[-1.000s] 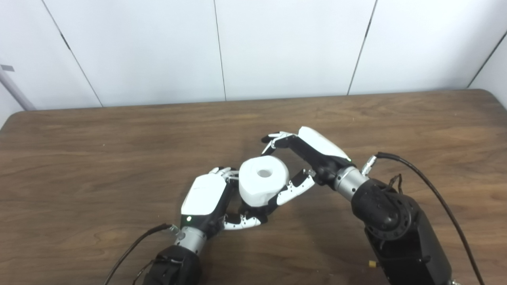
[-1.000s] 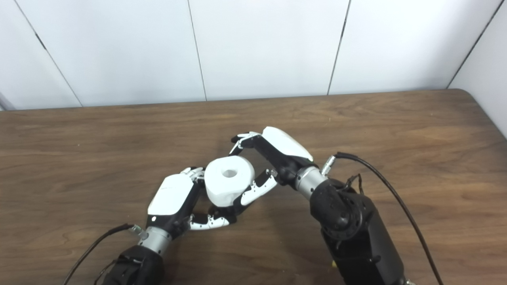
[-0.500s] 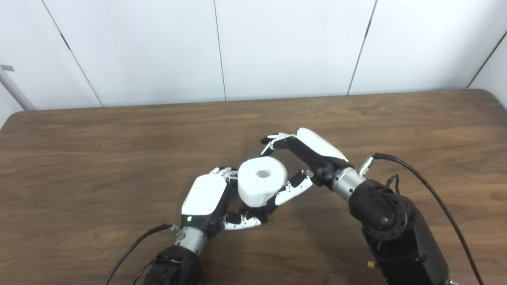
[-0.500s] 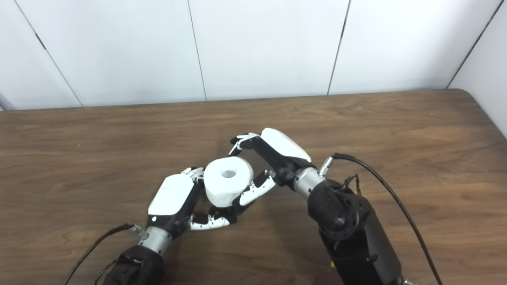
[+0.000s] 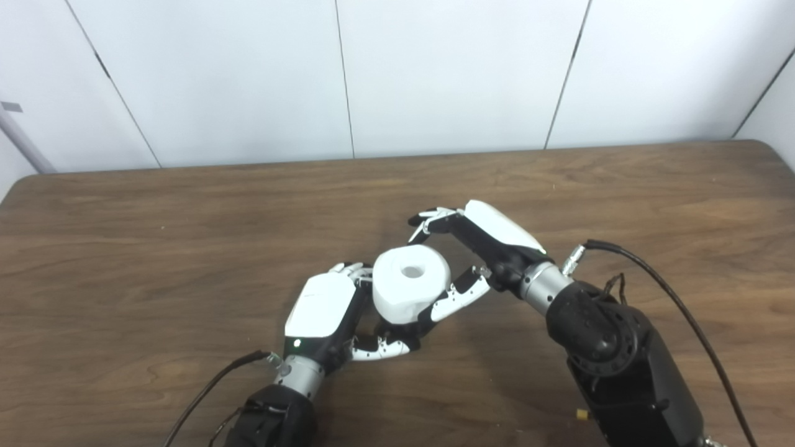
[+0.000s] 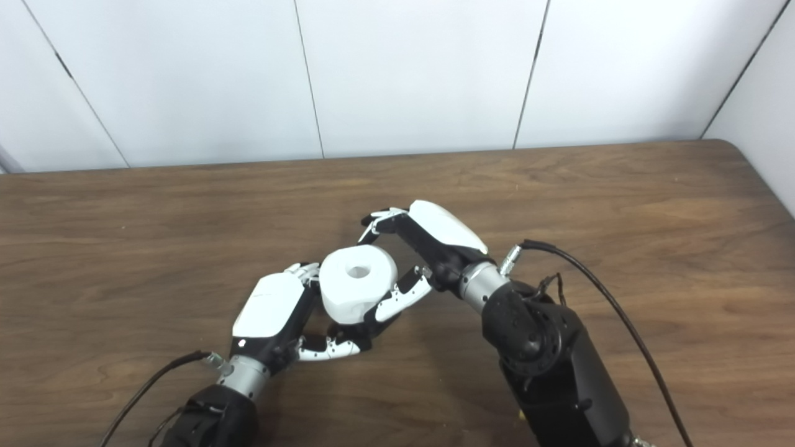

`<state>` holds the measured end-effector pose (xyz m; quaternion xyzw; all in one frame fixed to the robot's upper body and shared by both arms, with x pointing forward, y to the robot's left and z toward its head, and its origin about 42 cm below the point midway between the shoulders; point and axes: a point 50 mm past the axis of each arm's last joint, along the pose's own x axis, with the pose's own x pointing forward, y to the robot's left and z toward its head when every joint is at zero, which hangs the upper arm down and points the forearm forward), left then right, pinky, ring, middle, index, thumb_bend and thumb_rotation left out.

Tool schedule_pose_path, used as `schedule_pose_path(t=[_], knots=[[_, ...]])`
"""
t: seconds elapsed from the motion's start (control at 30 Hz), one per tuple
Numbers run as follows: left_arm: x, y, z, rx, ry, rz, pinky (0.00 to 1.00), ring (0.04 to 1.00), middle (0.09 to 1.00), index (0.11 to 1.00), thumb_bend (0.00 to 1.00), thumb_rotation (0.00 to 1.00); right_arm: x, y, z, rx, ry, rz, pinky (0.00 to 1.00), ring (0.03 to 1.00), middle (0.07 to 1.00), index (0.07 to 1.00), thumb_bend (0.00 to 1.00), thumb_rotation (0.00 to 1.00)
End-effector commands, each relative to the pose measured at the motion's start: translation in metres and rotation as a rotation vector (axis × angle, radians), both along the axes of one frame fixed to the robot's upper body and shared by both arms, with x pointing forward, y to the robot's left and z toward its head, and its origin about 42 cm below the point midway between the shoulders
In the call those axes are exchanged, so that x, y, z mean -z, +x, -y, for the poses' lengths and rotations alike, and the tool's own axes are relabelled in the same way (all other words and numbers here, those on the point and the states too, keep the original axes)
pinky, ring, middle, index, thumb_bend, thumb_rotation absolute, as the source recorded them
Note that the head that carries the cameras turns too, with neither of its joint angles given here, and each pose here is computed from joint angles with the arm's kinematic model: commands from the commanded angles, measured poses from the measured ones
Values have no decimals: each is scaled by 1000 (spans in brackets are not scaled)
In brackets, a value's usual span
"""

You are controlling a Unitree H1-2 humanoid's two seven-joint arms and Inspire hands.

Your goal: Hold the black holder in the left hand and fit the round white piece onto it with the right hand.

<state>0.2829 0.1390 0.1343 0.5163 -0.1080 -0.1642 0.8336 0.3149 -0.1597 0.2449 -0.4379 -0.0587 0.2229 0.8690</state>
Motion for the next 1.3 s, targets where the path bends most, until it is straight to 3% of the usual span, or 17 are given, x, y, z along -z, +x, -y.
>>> schedule_pose_path(t=[0.0,1.27], knots=[[17,-10,9,56,39,-97,916,861,780,485,521,50,-10,4,0,-10,-11,43,1000,946,859,486,523,137],[17,-10,8,57,49,-95,912,863,783,485,522,51,2,-2,1,-28,-32,0,1000,954,858,485,524,139]])
